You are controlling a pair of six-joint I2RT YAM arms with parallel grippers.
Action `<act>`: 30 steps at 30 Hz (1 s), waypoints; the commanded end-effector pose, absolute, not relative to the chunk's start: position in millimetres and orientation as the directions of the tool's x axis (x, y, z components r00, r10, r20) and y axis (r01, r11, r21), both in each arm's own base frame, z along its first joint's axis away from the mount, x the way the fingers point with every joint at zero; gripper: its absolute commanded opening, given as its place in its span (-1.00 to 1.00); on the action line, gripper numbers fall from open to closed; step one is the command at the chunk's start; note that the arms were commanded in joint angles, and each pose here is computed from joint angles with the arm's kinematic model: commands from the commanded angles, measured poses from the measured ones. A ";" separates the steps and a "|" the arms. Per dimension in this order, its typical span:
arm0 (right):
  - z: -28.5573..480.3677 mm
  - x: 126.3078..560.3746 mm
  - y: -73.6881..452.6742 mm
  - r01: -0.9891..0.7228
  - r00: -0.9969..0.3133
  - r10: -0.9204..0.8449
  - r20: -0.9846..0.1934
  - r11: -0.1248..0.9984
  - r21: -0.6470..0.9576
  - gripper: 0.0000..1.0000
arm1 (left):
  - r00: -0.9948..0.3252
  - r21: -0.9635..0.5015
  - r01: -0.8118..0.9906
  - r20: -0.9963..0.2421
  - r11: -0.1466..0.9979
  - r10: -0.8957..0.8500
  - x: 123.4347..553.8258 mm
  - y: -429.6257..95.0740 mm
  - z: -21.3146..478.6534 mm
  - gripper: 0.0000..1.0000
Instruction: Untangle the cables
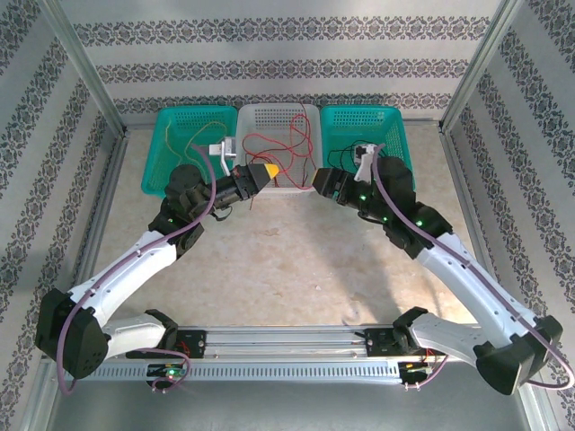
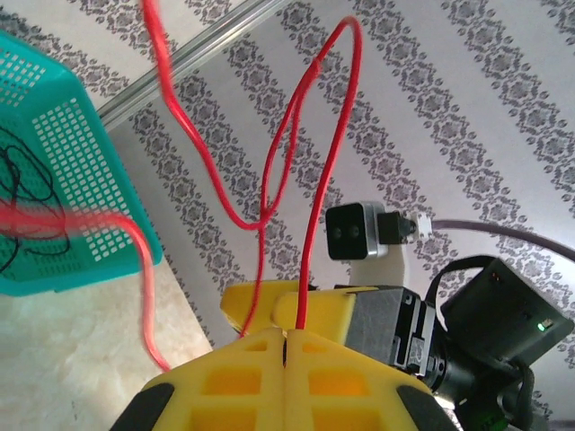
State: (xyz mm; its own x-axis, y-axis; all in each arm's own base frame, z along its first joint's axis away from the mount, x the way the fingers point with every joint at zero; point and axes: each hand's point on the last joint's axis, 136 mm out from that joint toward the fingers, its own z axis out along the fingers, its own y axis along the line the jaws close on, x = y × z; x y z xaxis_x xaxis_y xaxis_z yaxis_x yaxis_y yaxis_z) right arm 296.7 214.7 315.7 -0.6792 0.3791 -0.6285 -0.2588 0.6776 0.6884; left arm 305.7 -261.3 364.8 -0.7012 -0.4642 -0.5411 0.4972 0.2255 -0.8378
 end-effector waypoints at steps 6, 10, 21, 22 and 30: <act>333.5 299.6 230.1 -0.342 -0.674 0.316 -0.668 0.669 0.660 0.20 | -0.668 -0.793 0.567 -0.602 0.224 -0.438 297.4 -259.7 390.8 -1.00; 325.3 303.7 230.4 -0.324 -0.681 0.313 -0.662 0.681 0.656 -0.50 | -0.656 -0.785 0.578 -0.609 0.222 -0.445 296.7 -257.3 396.7 -1.00; 316.4 298.6 222.6 -0.310 -0.681 0.304 -0.667 0.705 0.638 -1.00 | -0.591 -0.726 0.590 -0.686 0.352 -0.425 303.7 -237.4 399.9 -1.00; 315.5 296.8 221.2 -0.310 -0.681 0.300 -0.668 0.708 0.634 -1.00 | -0.570 -0.709 0.580 -0.705 0.401 -0.423 307.1 -230.2 400.1 -1.00; 294.2 267.5 228.9 -0.377 -0.718 0.143 -0.681 0.743 0.553 -1.00 | -0.411 -0.447 0.300 -0.858 0.843 -0.309 331.2 -153.2 383.6 -1.00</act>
State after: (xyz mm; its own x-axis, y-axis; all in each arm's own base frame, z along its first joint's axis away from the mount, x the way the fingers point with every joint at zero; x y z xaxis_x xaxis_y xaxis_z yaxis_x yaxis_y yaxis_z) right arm 282.2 228.0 310.3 -0.7023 0.2395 -0.6704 -0.3449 0.7093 0.6147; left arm 323.4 -202.8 406.0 -0.4776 -0.3950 -0.7848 0.4848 0.6264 -0.6104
